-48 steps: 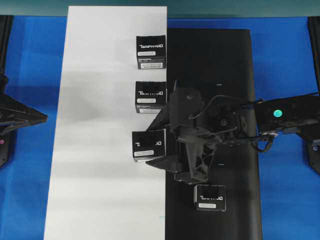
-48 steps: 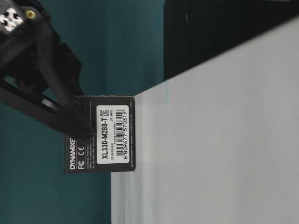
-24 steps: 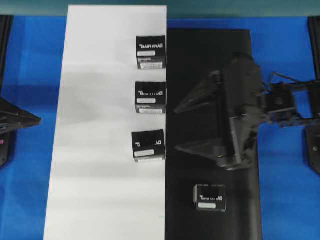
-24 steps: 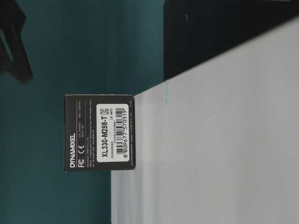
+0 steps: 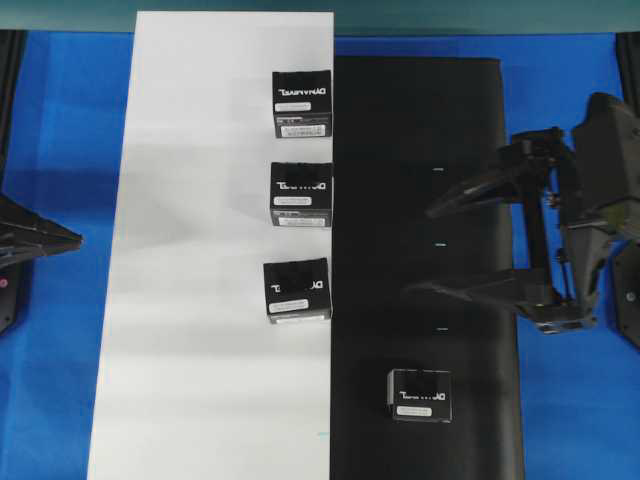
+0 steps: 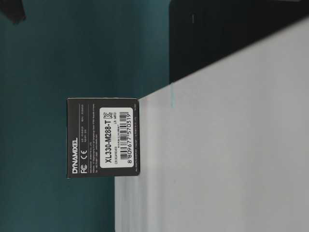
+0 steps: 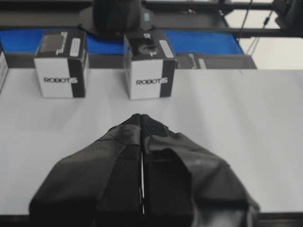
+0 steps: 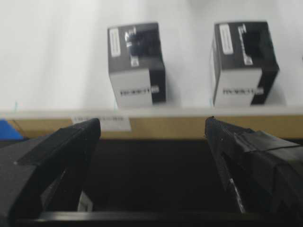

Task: Place the box from the black base onto the white base.

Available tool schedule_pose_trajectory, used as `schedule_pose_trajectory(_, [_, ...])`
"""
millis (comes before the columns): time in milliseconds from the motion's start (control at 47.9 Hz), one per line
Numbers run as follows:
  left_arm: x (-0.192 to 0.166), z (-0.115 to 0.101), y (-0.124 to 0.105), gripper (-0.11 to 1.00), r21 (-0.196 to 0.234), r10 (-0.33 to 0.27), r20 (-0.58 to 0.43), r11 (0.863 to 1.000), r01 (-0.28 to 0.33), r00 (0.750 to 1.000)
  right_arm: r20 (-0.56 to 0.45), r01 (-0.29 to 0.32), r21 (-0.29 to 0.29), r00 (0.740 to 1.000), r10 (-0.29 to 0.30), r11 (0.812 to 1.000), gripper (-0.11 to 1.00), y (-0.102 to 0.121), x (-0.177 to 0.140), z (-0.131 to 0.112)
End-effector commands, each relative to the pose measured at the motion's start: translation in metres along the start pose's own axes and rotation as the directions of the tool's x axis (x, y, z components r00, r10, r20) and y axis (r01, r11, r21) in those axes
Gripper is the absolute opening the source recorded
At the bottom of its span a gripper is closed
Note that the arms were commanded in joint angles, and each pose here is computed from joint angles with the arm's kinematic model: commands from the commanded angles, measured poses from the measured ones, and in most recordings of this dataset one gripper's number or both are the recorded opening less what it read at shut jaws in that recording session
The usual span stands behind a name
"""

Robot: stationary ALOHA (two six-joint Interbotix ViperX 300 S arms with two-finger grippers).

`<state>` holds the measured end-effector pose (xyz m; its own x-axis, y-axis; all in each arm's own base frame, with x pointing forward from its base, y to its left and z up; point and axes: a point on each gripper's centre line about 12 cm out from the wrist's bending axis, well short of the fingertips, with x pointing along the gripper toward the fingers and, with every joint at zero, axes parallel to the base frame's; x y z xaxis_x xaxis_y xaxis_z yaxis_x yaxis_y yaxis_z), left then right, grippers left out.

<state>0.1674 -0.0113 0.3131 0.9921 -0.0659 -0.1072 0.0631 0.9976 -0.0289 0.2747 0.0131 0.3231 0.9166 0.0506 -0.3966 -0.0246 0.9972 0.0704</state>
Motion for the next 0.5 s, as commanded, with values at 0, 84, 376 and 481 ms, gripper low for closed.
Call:
schedule_pose_trajectory(0, [0.0, 0.011, -0.001, -0.05, 0.002, -0.003, 0.026, 1.0, 0.003, 1.0, 0.008, 0.004, 0.002, 1.0, -0.004, 1.0, 0.99, -0.001, -0.007, 0.001])
schedule_pose_trajectory(84, [0.0, 0.011, -0.001, -0.05, 0.002, -0.003, 0.026, 1.0, 0.003, 1.0, -0.001, 0.004, 0.002, 1.0, -0.004, 1.0, 0.99, -0.001, -0.011, -0.003])
schedule_pose_trajectory(376, [0.001, 0.009, -0.001, -0.05, 0.002, -0.003, 0.02, 1.0, 0.003, 1.0, -0.006, 0.006, 0.006, 1.0, -0.006, 1.0, 0.99, -0.003, -0.025, -0.018])
schedule_pose_trajectory(481, [0.001, 0.009, -0.001, -0.05, 0.002, -0.003, 0.02, 1.0, 0.003, 1.0, 0.008, 0.005, 0.005, 1.0, -0.005, 1.0, 0.99, -0.003, -0.032, -0.021])
